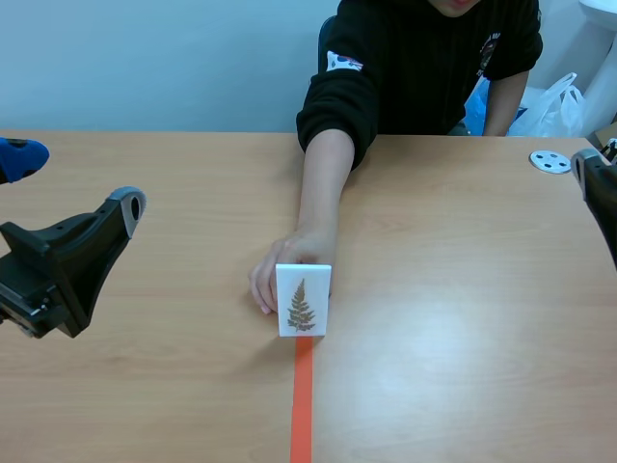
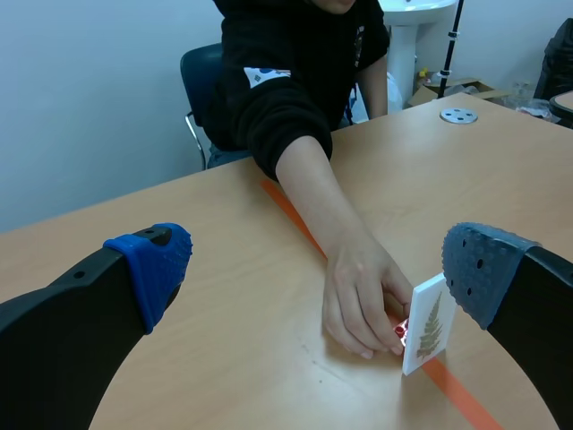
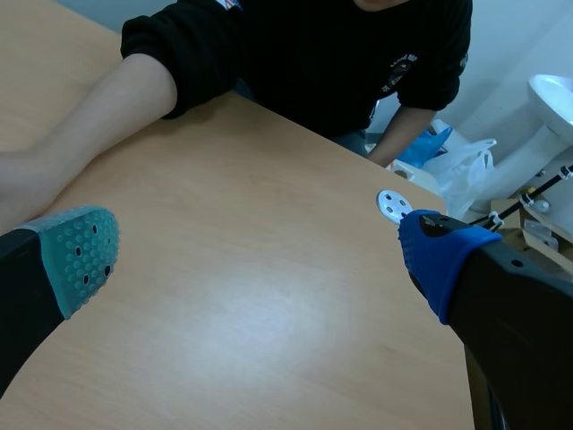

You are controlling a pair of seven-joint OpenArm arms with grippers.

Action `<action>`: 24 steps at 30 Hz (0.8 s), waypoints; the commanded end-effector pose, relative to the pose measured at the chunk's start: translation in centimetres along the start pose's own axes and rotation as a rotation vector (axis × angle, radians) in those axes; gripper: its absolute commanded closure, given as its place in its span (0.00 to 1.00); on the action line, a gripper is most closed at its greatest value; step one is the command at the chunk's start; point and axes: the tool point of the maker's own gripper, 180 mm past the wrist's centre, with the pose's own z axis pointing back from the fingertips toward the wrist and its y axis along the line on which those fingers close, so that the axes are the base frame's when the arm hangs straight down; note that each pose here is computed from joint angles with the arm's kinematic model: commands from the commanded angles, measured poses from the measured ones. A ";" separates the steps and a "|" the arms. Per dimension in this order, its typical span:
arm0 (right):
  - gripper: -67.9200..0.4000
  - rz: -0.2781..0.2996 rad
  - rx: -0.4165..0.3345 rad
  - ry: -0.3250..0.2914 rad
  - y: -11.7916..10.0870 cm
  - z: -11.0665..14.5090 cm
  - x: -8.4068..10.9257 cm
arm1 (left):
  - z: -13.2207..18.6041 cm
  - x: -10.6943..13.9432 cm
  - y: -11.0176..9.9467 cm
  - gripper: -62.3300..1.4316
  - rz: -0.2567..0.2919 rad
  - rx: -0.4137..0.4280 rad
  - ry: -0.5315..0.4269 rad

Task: Sort the leaf by its shape. The table is split by an orange tape line. A compound leaf with several leaflets goes to the left side, a simple leaf with one blade goes to the right side. Return to the home posture when a red brick is placed on the table.

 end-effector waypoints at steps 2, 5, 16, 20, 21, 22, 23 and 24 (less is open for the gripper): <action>0.04 -0.002 -0.007 -0.021 -0.2 -0.1 0.4 | 0.1 0.5 0.0 0.03 0.009 0.001 -0.023; 0.04 -0.002 -0.006 -0.013 -0.1 -0.1 0.3 | 0.1 0.5 0.0 0.03 0.009 0.001 -0.023; 0.04 0.058 0.109 0.104 1.5 -0.3 -1.6 | 0.1 0.5 0.0 0.03 0.009 0.001 -0.023; 0.04 0.105 0.212 0.109 2.6 -0.6 -1.8 | 0.1 0.5 0.0 0.03 0.009 0.001 -0.025; 0.04 0.109 0.231 0.112 2.8 -0.8 -2.0 | 0.1 0.5 0.0 0.03 0.009 0.001 -0.025; 0.04 0.111 0.247 0.117 2.9 -1.0 -2.4 | 0.1 0.5 0.0 0.03 0.009 0.001 -0.025; 0.04 0.108 0.261 0.124 3.1 -1.3 -2.8 | 0.1 0.5 0.0 0.03 0.009 0.001 -0.025; 0.04 0.101 0.276 0.135 3.2 -1.6 -3.5 | 0.1 0.5 0.0 0.03 0.010 0.001 -0.025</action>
